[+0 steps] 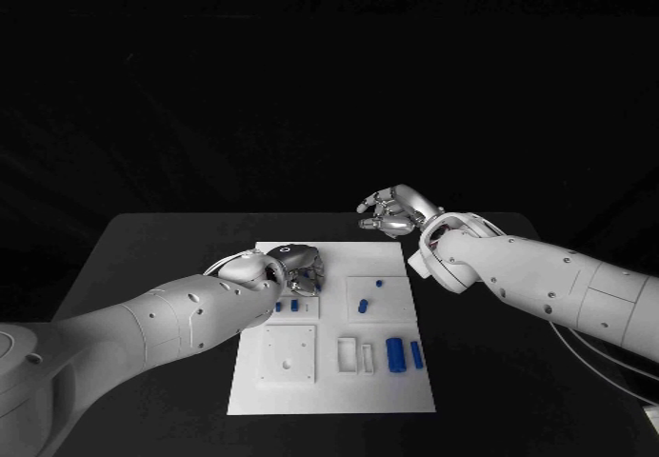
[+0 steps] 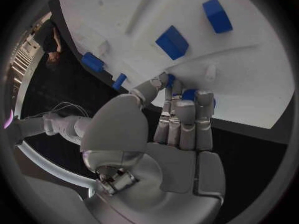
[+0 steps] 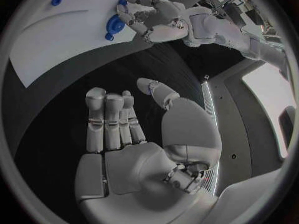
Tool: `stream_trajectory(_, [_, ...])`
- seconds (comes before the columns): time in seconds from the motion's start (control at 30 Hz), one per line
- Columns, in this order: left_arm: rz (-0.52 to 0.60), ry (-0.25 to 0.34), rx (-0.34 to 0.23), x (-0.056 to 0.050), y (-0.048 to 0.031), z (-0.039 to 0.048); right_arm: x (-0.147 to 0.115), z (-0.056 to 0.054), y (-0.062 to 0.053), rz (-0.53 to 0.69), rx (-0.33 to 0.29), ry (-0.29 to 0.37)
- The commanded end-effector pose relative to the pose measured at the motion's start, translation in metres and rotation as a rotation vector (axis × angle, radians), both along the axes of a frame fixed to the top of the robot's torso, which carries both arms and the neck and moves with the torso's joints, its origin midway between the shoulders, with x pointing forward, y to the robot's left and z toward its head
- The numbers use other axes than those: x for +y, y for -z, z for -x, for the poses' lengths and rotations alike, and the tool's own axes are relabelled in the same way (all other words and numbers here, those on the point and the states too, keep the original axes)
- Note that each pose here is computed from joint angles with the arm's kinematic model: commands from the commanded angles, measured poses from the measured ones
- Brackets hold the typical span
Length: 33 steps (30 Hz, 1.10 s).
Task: Assemble the parts on the task board
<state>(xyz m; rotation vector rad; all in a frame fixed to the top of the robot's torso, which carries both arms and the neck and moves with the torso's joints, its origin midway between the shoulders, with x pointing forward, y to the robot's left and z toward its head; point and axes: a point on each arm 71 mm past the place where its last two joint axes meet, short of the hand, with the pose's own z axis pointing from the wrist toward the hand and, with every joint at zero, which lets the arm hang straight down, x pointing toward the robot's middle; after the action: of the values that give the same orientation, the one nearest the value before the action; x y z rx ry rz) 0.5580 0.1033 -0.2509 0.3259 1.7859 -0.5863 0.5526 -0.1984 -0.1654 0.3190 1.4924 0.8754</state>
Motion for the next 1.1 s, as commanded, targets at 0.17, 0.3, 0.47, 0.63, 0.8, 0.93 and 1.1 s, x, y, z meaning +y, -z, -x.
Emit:
stream_trajectory(0.17, [-0.038,-0.003,0.018,0.002,0.0071,0.0017,0.002,0.001,-0.001,0.005,-0.010,-0.012])
stream_trajectory(0.3, [-0.039,-0.002,0.014,0.001,0.0074,0.0018,0.002,0.001,-0.001,0.005,-0.011,-0.012])
stream_trajectory(0.47, [-0.029,-0.001,-0.003,0.002,0.0068,0.0020,0.001,0.001,-0.001,0.005,-0.011,-0.012])
stream_trajectory(0.63, [-0.005,-0.009,-0.022,0.004,0.0052,0.0016,0.001,0.001,-0.001,0.005,-0.011,-0.011])
stream_trajectory(0.8, [0.033,-0.018,-0.046,0.006,0.0024,0.0019,0.001,0.001,-0.001,0.005,-0.012,-0.012])
stream_trajectory(0.93, [0.054,-0.026,-0.054,0.008,0.0011,0.0022,0.001,0.001,-0.001,0.005,-0.012,-0.011])
stream_trajectory(1.1, [0.082,-0.032,-0.054,0.012,-0.0002,0.0038,0.000,0.000,-0.001,0.006,-0.012,-0.009])
